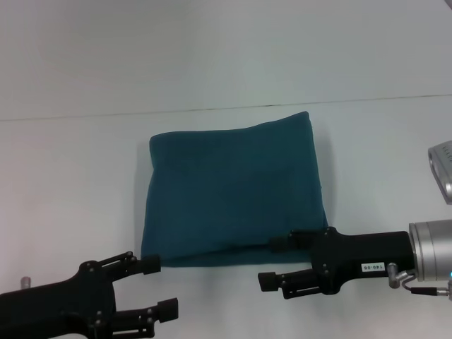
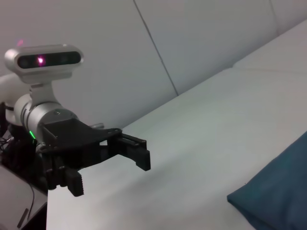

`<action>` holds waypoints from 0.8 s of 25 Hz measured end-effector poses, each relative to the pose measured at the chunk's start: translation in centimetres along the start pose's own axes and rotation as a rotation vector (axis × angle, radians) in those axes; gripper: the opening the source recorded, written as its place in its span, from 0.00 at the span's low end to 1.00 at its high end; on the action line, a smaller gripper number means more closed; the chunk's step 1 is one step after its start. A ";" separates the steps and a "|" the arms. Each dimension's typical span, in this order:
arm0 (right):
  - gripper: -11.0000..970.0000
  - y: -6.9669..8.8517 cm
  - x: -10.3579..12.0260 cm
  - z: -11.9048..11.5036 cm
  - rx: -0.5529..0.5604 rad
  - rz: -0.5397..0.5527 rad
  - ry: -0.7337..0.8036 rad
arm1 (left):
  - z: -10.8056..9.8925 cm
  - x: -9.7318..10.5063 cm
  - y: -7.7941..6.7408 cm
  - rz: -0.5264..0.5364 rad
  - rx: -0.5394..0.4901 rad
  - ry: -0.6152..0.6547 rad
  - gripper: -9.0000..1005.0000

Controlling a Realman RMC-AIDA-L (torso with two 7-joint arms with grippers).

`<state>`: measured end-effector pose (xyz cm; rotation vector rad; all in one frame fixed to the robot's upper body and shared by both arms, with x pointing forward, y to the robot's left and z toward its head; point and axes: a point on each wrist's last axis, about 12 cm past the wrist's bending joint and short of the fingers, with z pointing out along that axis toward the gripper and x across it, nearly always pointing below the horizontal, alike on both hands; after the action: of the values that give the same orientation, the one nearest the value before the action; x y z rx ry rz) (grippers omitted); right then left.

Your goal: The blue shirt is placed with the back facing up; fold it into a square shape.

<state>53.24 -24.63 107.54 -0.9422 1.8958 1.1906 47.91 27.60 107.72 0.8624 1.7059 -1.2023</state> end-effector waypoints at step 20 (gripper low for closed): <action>0.96 0.1 0.4 0.1 0.001 0.009 -0.006 | 0.1 -0.1 0.1 0.001 0.001 0.007 0.87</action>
<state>52.99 -24.61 107.22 -0.9297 1.8981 1.1956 48.10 27.57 107.78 0.8694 1.7101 -1.2007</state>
